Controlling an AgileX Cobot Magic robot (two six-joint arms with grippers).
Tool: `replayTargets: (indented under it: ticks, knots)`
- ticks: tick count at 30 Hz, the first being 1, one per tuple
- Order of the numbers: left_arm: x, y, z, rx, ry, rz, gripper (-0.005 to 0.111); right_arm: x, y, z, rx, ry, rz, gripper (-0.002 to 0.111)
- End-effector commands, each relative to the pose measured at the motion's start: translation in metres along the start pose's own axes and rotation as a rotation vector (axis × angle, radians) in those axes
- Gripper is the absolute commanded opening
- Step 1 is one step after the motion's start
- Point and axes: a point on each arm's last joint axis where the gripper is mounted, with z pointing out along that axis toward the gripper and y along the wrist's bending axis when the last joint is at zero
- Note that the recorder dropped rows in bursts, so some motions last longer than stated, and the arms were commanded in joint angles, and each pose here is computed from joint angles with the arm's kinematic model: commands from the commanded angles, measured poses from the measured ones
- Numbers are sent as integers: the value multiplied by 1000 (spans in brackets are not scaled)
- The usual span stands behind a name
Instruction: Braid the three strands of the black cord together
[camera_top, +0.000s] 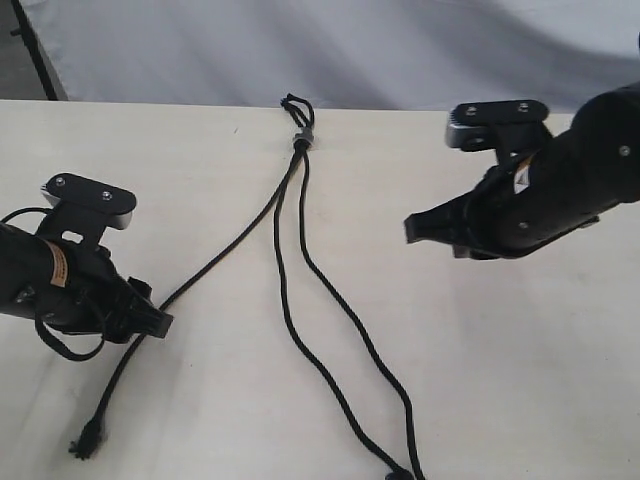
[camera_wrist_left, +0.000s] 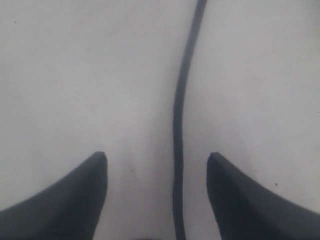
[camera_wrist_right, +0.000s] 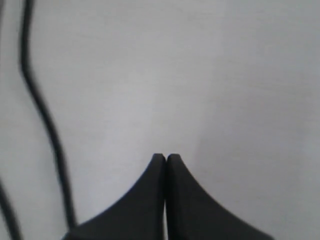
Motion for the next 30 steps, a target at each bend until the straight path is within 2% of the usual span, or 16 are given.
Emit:
replayTargets:
  ticks: [1, 5, 7, 12, 20, 22, 25, 30]
  knots:
    - [2, 2, -1, -5, 10, -19, 57, 12, 51, -6, -101, 23, -158, 10]
    - [6, 3, -1, -17, 45, -38, 57, 30, 90, -7, -162, 51, -269, 40]
    - [8, 3, -1, -24, 66, -33, 57, 39, 103, -1, -174, 83, -293, 50]
    - [8, 4, -1, -26, 73, -32, 57, 55, 119, 23, -183, 168, -302, 52]
    - [8, 4, -1, -26, 73, -32, 57, 60, 126, 57, -155, 243, -309, 52]
    - [8, 4, -1, -26, 73, -32, 57, 60, 128, 64, -148, 257, -321, 50]
    - [8, 4, -1, -26, 73, -32, 57, 64, 128, 75, -137, 282, -350, 37]
    - [8, 4, -1, -25, 70, -32, 57, 68, 127, 81, -133, 307, -401, 3]
